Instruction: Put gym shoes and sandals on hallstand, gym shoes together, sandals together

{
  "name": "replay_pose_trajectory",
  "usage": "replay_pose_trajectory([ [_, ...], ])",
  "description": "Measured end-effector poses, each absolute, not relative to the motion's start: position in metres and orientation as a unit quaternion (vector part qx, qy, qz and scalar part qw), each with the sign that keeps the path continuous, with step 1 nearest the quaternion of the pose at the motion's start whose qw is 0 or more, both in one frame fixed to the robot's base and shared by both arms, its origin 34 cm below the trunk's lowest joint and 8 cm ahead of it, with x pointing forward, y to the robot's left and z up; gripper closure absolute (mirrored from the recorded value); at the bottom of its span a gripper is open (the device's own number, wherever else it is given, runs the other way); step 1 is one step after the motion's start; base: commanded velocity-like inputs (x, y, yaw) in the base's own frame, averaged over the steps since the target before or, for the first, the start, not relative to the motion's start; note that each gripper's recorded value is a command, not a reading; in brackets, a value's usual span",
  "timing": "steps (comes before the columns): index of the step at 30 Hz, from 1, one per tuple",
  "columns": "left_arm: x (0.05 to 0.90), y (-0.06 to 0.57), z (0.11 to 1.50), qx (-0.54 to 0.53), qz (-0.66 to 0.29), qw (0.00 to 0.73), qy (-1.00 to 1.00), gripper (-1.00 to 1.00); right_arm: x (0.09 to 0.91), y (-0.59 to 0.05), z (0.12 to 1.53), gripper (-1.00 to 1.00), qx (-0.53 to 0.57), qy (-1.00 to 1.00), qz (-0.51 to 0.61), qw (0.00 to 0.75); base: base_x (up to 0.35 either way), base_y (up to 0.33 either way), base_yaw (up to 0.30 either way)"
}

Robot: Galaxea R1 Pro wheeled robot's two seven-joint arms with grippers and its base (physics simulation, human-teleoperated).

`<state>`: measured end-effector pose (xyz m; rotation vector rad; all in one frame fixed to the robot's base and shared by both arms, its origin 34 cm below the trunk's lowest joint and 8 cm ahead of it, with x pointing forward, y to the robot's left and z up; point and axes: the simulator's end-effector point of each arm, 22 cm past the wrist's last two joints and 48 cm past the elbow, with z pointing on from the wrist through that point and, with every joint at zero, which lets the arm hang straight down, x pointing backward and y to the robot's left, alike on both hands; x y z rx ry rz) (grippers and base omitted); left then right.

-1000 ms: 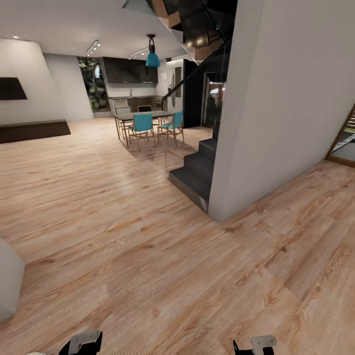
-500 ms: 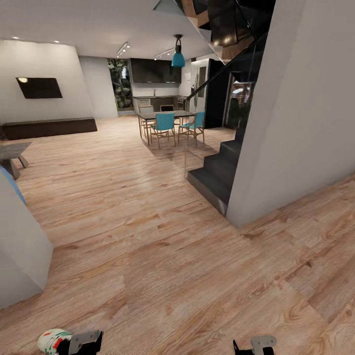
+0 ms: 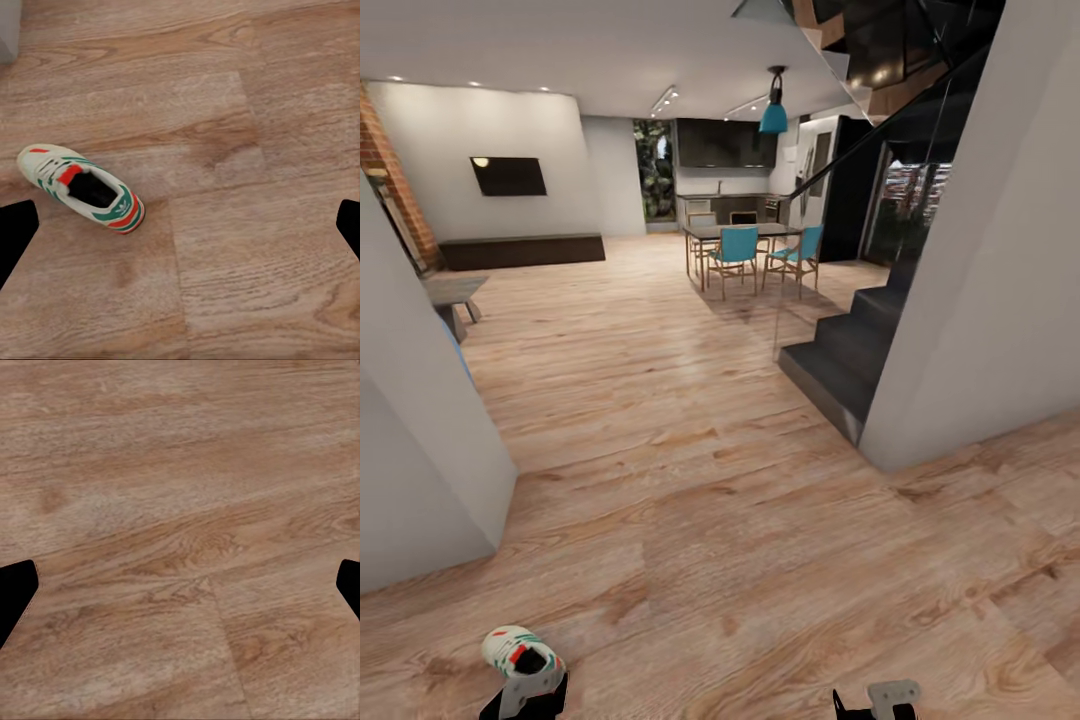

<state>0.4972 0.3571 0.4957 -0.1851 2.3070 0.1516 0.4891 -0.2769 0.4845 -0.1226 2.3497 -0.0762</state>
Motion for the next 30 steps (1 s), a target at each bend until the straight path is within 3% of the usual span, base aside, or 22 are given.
replay_pose_trajectory([
  [30,0.491,0.36,0.44,-0.075,0.066,0.399,0.911,-1.0,0.484,-0.276,0.429,-1.0,-0.048,0.922,-0.029,0.384,0.0,0.0,0.279],
])
